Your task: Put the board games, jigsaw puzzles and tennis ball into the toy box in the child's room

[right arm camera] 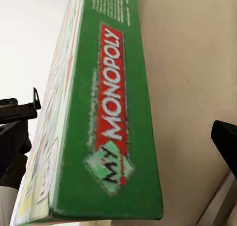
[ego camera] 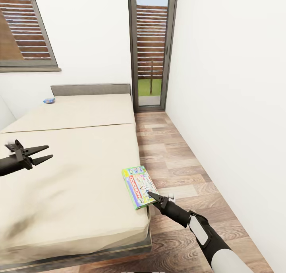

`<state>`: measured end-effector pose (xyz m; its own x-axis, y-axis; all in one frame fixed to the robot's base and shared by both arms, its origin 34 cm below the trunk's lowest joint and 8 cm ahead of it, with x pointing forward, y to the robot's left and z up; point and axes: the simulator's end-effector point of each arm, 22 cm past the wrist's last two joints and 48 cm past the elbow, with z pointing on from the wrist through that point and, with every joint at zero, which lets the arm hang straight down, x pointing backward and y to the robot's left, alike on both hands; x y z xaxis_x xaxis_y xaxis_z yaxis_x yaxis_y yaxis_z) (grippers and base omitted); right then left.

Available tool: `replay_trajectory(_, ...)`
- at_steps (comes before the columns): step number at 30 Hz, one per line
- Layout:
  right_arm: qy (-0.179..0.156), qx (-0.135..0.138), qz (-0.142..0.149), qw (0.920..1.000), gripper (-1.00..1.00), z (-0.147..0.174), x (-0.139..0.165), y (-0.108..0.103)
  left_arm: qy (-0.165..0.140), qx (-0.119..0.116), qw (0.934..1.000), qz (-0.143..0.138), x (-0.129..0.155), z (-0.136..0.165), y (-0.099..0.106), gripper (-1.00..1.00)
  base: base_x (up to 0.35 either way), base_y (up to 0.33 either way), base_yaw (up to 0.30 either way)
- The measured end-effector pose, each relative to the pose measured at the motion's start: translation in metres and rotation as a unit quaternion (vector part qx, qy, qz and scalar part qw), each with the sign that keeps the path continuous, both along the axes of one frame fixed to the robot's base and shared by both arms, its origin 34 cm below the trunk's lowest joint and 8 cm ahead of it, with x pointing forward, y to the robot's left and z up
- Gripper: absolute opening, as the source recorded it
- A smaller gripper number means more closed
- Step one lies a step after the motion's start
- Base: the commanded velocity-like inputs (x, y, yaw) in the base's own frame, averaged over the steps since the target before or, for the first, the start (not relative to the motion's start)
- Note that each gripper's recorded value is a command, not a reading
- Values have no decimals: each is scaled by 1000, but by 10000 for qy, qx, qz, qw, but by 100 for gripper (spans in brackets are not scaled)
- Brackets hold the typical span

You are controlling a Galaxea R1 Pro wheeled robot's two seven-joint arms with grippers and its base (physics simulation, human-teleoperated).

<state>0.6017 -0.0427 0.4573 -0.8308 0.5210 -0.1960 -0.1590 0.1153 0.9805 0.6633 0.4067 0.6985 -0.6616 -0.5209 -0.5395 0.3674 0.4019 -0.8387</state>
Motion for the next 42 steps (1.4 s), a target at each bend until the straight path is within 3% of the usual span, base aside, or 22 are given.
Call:
replay_trajectory(2, 0, 0, -1, 10000, 100, 0, 0, 0, 1, -2, 10000, -1, 0, 0, 0, 100, 0, 0, 0)
replay_trajectory(3, -1, 1, 0, 10000, -100, 0, 0, 0, 0, -1, 10000, -1, 0, 0, 0, 100, 0, 0, 0)
replay_trajectory(10, -23, 23, -41, 10000, -100, 2, 2, 0, 5, 0, 10000, 0, 0, 0, 0, 100, -25, 0, 0)
replay_trajectory(14, -7, 219, -211, 9995, -100, 9, 8, 1, 0, -2, 10000, 0, 0, 0, 0, 100, -107, 0, 0)
replay_trajectory(34, 1, 144, -113, 9998, -100, 6, 4, 6, 2, 1, 10000, 0, 0, 0, 0, 100, -26, 0, 0)
replay_trajectory(42, 21, 256, -27, 9997, -100, 11, 2, 12, 2, 0, 10000, 0, 0, 0, 0, 100, -79, 0, 0)
